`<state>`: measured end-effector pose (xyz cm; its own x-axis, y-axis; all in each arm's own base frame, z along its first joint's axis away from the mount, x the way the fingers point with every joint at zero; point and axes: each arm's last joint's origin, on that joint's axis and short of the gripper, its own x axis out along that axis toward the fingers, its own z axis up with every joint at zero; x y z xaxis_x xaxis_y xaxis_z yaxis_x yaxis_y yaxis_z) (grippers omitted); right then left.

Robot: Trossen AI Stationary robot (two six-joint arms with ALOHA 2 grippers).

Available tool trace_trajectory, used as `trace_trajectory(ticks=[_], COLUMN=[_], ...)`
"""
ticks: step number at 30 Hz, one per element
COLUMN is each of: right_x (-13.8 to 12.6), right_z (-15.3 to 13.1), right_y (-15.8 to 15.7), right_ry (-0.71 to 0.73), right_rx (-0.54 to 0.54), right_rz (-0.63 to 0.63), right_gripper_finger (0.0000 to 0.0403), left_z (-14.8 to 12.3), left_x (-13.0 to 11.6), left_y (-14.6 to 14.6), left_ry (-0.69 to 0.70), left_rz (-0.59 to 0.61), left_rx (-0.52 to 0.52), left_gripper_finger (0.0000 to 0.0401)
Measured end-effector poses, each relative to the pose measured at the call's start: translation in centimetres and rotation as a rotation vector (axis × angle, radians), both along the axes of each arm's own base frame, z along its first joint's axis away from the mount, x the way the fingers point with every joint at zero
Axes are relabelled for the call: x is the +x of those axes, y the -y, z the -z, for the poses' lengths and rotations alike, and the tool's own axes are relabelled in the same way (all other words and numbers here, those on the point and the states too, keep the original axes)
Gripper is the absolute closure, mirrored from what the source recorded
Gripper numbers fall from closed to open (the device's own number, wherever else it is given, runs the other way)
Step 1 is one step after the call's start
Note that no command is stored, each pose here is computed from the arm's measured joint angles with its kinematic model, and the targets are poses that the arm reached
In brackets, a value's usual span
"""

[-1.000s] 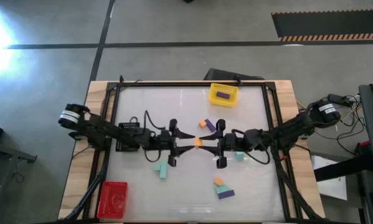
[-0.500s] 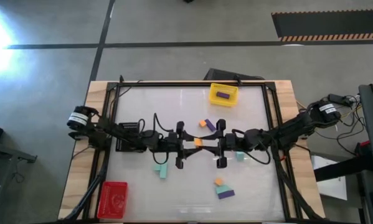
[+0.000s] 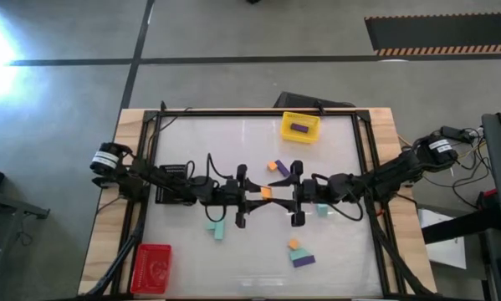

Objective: Sort & place blocks by color
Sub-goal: Put the yellow block into the black bin

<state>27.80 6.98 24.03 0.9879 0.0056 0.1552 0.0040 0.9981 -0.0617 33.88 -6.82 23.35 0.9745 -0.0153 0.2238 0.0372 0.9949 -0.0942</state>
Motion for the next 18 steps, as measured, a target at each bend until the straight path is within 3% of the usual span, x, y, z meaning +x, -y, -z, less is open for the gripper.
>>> trace_trajectory(ticks=[6,12,18], right_x=[-0.8,-2.1,-4.2], right_z=[-0.7,-1.9,-3.4], right_y=[0.3,1.2,2.0], right_ry=[-0.050,-0.157,-0.221], right_rx=[0.022,0.031,0.028], right_rz=[0.010,0.192,0.310], right_gripper_finger=[0.0184,0.0176,0.0183], left_z=[0.5,1.0,0.6], left_x=[-0.1,-2.0,-7.8], left_y=[-0.4,-2.3,-4.9], left_ry=[-0.118,-0.522,-0.942], left_rz=[-0.074,-0.336,-0.626], left_rx=[-0.053,-0.130,-0.377], left_gripper_finger=[0.0278,0.0278,0.0278])
